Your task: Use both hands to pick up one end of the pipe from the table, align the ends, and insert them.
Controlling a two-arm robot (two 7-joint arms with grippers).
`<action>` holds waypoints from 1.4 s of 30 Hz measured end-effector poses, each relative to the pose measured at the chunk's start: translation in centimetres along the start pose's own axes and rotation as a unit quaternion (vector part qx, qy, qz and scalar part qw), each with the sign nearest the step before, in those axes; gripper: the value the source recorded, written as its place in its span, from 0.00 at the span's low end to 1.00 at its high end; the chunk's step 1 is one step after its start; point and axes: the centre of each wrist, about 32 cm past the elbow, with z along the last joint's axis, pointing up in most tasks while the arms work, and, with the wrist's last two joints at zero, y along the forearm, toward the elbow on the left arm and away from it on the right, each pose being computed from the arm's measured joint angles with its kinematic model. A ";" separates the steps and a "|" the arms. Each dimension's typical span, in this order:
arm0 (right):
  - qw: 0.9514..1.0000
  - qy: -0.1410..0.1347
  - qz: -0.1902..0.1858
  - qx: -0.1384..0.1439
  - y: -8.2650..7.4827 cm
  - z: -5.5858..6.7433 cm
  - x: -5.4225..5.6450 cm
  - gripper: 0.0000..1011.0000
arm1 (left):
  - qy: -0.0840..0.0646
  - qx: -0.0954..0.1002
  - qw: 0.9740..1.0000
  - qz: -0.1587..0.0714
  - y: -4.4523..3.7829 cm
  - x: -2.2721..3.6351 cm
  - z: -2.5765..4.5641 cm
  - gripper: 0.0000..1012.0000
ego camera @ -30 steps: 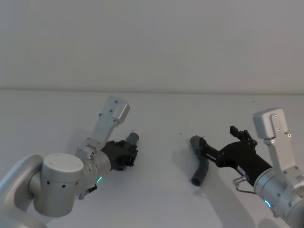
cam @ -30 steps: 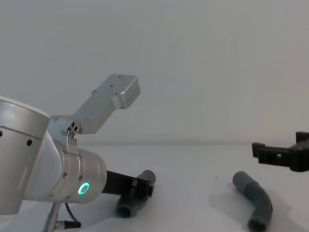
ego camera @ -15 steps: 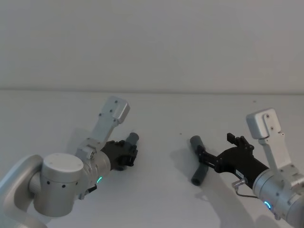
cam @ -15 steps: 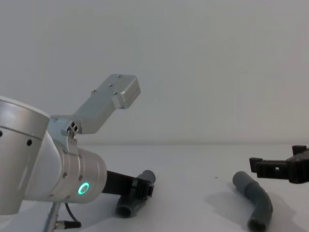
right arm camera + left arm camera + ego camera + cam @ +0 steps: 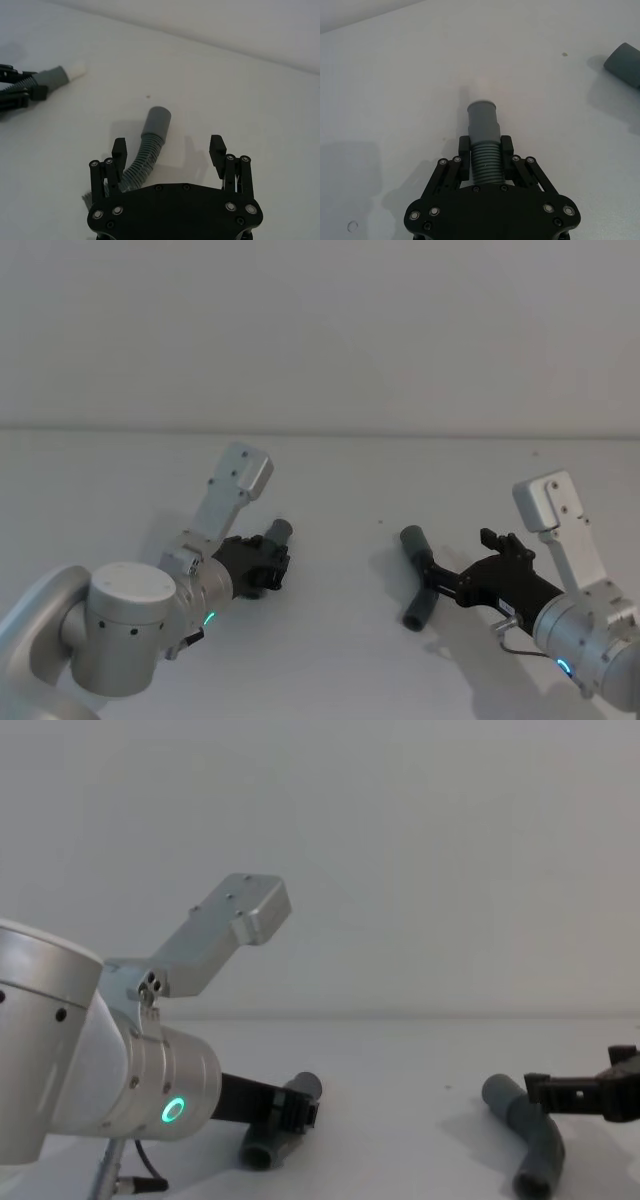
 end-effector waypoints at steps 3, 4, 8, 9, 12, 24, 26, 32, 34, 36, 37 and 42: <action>1.000 0.002 0.000 -0.005 0.2 -0.1 0.1 0.99 | 0.000 0.000 1.000 0.000 0.00 0.00 0.00 0.34; 1.000 0.003 0.001 -0.009 0.3 -0.2 0.2 0.99 | 0.000 0.000 1.000 0.000 0.00 0.00 0.00 0.34; 1.000 0.007 0.003 -0.017 0.6 -0.3 0.3 0.99 | 0.000 0.000 1.000 0.000 0.00 0.00 0.00 0.34; 1.000 0.007 0.004 -0.019 0.7 -0.4 0.3 0.99 | 0.000 0.000 1.000 0.000 0.00 0.00 0.00 0.34; 1.000 0.011 0.006 -0.024 0.8 -0.5 0.4 0.99 | 0.000 0.000 1.000 0.000 0.00 0.00 0.00 0.34; 0.999 0.023 0.015 -0.036 1.3 -0.6 0.5 0.99 | 0.000 0.000 1.000 0.000 0.00 0.00 0.00 0.34; 0.999 0.024 0.016 -0.037 1.4 -0.5 0.5 0.99 | 0.000 0.000 1.000 0.000 0.00 0.00 0.00 0.34; 0.999 0.026 0.019 -0.039 1.6 -0.5 0.5 0.99 | 0.000 0.000 1.000 0.000 0.00 0.00 0.00 0.34; 0.999 0.026 0.020 -0.040 1.7 -0.5 0.5 0.99 | 0.000 0.000 1.000 0.000 0.00 0.00 0.00 0.34; 0.999 0.026 0.022 -0.041 1.8 -0.4 0.4 0.99 | 0.000 0.000 1.000 0.000 0.00 0.00 0.00 0.34; 0.999 0.026 0.023 -0.042 1.9 -0.4 0.4 0.99 | 0.000 0.000 1.000 0.000 0.00 0.00 0.00 0.34; 0.998 0.026 0.028 -0.044 2.1 -0.3 0.3 0.99 | 0.000 0.000 1.000 0.000 0.00 0.00 0.00 0.34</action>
